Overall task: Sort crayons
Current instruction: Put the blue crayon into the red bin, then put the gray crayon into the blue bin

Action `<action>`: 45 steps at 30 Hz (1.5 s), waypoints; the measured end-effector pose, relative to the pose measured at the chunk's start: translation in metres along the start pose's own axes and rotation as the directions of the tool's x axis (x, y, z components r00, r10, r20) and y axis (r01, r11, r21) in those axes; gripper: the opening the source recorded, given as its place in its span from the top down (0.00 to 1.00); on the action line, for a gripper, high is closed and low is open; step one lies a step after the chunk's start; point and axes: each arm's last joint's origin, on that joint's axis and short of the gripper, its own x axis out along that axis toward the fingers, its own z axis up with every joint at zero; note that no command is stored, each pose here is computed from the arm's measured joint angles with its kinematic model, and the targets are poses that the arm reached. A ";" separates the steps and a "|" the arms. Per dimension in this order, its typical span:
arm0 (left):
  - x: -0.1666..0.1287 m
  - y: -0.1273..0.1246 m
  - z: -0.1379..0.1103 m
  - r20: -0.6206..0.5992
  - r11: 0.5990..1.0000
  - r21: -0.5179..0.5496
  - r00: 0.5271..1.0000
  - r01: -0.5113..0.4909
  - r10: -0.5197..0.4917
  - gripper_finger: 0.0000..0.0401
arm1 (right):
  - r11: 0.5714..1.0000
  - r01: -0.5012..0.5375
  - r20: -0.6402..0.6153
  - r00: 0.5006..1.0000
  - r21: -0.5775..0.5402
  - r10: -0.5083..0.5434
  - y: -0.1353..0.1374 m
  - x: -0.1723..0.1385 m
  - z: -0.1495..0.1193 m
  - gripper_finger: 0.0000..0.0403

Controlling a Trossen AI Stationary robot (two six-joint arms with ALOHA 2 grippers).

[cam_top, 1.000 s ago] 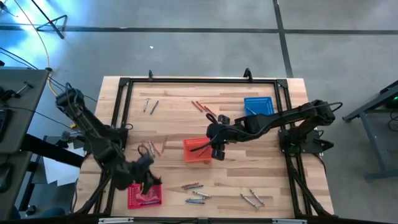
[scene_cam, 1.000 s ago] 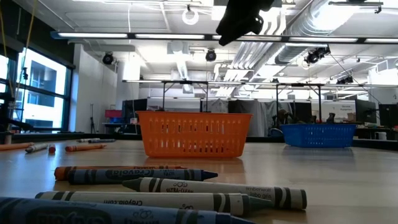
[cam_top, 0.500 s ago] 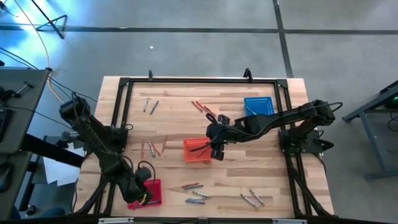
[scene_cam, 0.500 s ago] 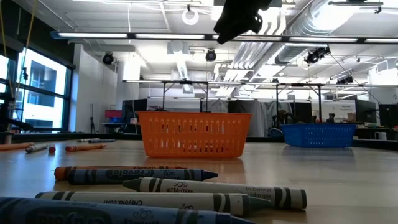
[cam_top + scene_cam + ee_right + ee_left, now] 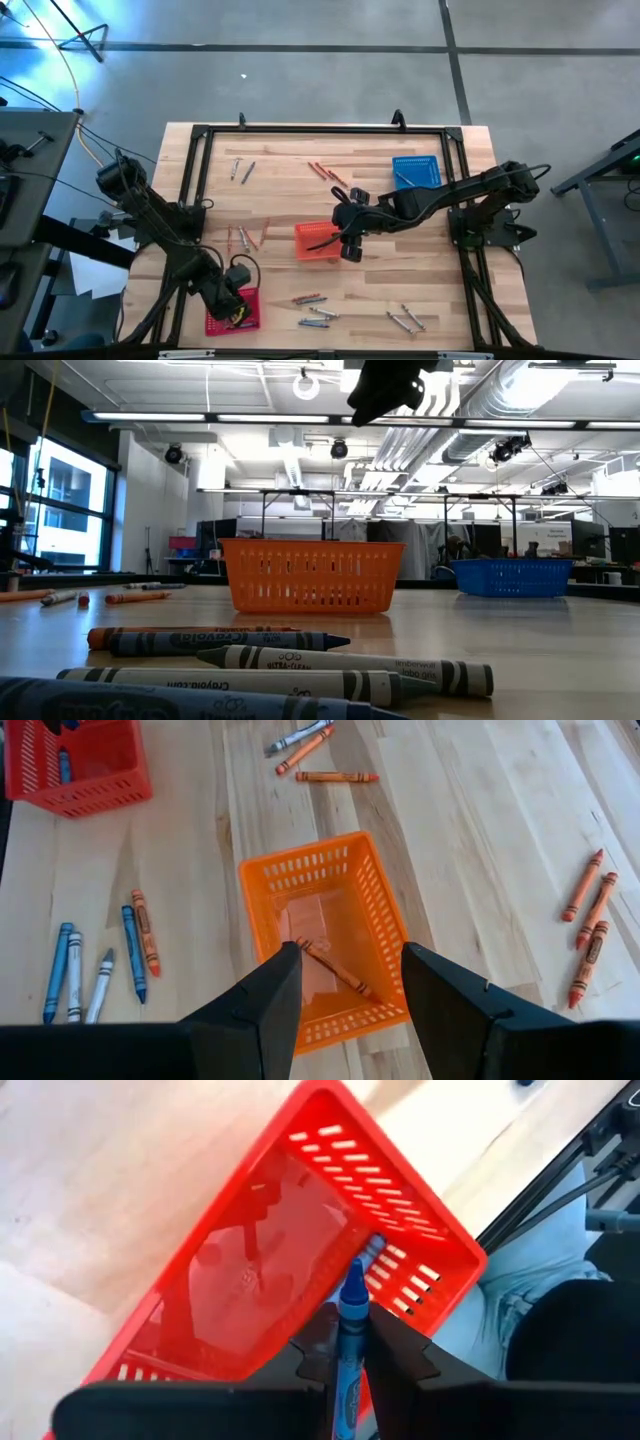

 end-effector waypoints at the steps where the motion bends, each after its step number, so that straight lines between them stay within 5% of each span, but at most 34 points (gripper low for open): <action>1: 0.000 0.000 0.000 0.001 1.000 0.009 1.000 0.000 0.000 0.92 | 1.000 0.000 -0.001 1.000 0.000 0.000 0.000 0.000 0.000 0.59; 13: 0.000 0.000 0.000 0.002 0.998 0.069 1.000 0.005 -0.005 0.92 | 1.000 0.003 -0.006 1.000 -0.002 -0.003 0.000 0.000 -0.001 0.59; 20: 0.000 -0.001 0.005 0.136 0.990 0.142 0.991 -0.005 -0.014 0.92 | 1.000 0.005 -0.013 1.000 0.000 -0.005 0.000 0.000 -0.001 0.59; 32: 0.000 -0.001 0.006 0.070 0.992 0.124 0.997 0.005 -0.014 0.92 | 0.999 0.014 -0.036 0.999 0.038 -0.012 -0.001 0.000 -0.004 0.59; 45: 0.000 0.001 0.007 0.049 0.963 0.269 0.999 -0.021 0.008 0.71 | 0.992 0.038 -0.085 0.996 0.124 -0.028 -0.003 0.000 -0.008 0.59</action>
